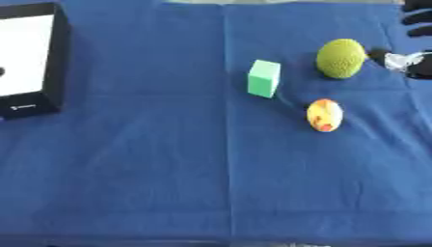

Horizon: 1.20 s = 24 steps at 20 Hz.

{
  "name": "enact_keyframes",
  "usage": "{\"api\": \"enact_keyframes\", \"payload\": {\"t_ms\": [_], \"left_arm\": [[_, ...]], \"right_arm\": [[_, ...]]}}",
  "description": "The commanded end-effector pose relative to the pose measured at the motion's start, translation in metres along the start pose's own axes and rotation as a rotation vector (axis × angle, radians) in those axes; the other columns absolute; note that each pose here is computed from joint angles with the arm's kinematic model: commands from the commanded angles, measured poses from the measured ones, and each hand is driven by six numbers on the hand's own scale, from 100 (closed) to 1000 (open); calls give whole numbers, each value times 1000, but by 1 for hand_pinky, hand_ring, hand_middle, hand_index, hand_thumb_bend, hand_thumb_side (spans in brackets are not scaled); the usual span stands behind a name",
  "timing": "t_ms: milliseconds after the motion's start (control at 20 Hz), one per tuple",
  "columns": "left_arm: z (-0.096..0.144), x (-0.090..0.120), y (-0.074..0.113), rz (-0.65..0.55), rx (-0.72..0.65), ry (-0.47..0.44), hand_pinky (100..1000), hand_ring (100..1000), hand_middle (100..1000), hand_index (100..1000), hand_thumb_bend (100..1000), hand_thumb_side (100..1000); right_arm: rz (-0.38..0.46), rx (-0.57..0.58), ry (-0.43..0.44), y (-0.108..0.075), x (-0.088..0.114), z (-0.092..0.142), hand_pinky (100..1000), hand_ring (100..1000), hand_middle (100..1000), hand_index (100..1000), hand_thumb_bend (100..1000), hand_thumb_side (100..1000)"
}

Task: Pick up the objects with one hand, pass them to the other hand, and then place them into the box on the other side of the table.

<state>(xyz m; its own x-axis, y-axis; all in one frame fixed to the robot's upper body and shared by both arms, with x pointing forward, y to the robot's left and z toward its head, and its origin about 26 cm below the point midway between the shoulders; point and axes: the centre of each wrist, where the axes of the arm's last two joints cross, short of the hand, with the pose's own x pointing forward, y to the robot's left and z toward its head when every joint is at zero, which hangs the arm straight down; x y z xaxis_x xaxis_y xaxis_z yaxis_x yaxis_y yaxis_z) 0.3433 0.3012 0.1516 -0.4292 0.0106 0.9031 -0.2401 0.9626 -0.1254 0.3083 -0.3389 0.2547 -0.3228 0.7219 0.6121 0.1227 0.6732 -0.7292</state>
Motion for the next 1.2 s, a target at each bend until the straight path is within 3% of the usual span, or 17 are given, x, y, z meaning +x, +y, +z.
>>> {"api": "enact_keyframes", "payload": {"t_ms": [50, 650, 1200], "left_arm": [[-4, 8, 4, -27, -11, -27, 754, 866, 851, 772, 384, 754], [-4, 8, 3, -30, -23, -24, 755, 867, 851, 770, 380, 757], [-4, 8, 0, -22, -30, -25, 755, 869, 852, 771, 379, 758]], "right_arm": [[118, 57, 20, -22, 0, -8, 785, 810, 789, 836, 622, 129], [320, 241, 84, -52, -21, -43, 813, 827, 802, 852, 619, 196], [410, 323, 120, -41, -45, -71, 821, 831, 797, 859, 616, 221]]}}
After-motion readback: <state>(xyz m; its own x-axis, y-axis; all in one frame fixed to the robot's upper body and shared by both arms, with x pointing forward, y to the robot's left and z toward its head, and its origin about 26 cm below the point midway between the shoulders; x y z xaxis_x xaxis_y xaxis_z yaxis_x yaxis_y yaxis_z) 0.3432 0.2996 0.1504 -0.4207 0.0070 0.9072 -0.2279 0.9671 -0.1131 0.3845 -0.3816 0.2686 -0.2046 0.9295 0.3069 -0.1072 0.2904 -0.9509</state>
